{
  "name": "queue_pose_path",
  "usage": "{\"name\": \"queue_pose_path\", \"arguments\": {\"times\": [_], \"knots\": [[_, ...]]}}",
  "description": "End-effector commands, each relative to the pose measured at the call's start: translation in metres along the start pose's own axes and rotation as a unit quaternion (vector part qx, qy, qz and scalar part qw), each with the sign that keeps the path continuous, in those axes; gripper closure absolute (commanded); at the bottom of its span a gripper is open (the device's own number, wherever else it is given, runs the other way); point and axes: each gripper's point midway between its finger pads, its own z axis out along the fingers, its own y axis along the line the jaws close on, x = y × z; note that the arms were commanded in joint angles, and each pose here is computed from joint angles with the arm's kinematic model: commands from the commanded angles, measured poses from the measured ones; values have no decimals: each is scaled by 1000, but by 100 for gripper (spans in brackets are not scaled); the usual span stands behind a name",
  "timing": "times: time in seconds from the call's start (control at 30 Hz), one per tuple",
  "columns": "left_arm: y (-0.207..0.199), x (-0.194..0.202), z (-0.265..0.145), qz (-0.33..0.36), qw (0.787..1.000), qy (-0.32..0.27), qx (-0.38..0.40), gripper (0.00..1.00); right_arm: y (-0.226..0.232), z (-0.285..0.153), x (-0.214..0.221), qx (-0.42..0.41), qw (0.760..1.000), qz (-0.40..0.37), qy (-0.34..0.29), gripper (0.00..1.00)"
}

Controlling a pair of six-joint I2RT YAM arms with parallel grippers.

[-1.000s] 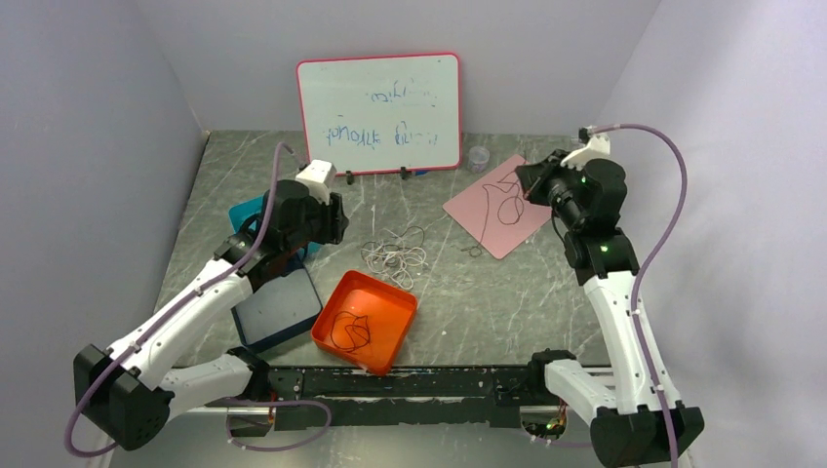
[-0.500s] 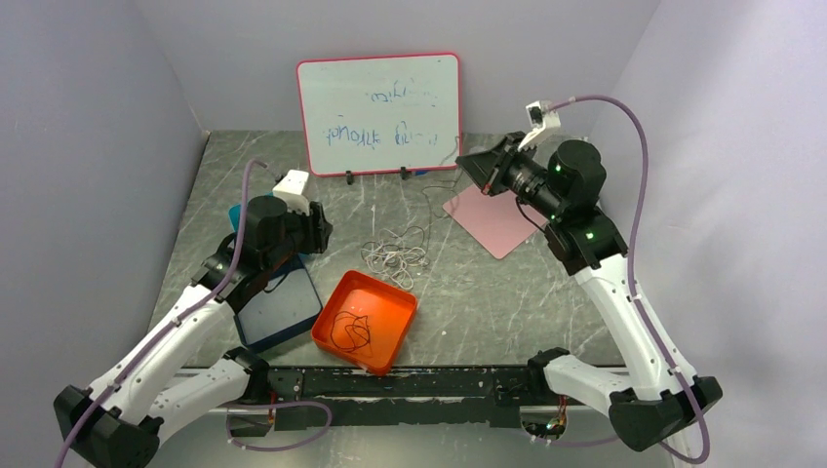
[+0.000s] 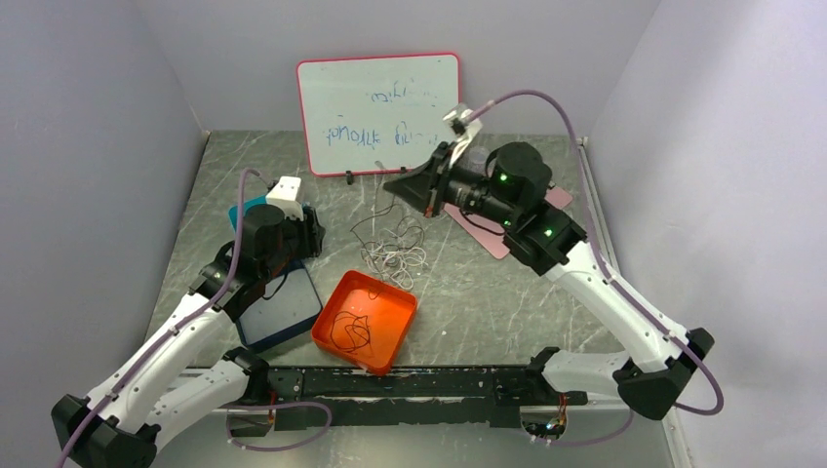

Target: Untangle the cables

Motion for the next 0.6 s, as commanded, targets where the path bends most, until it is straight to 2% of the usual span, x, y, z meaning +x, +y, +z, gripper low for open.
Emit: {"name": "queue_pose_path", "arguments": {"times": [0.0, 0.57], "knots": [[10, -11, -3, -12, 999, -25, -27, 48, 25, 10, 4, -35, 999, -38, 7, 100], [16, -11, -5, -17, 999, -29, -42, 48, 34, 12, 109, -104, 989, 1, 109, 100]]}}
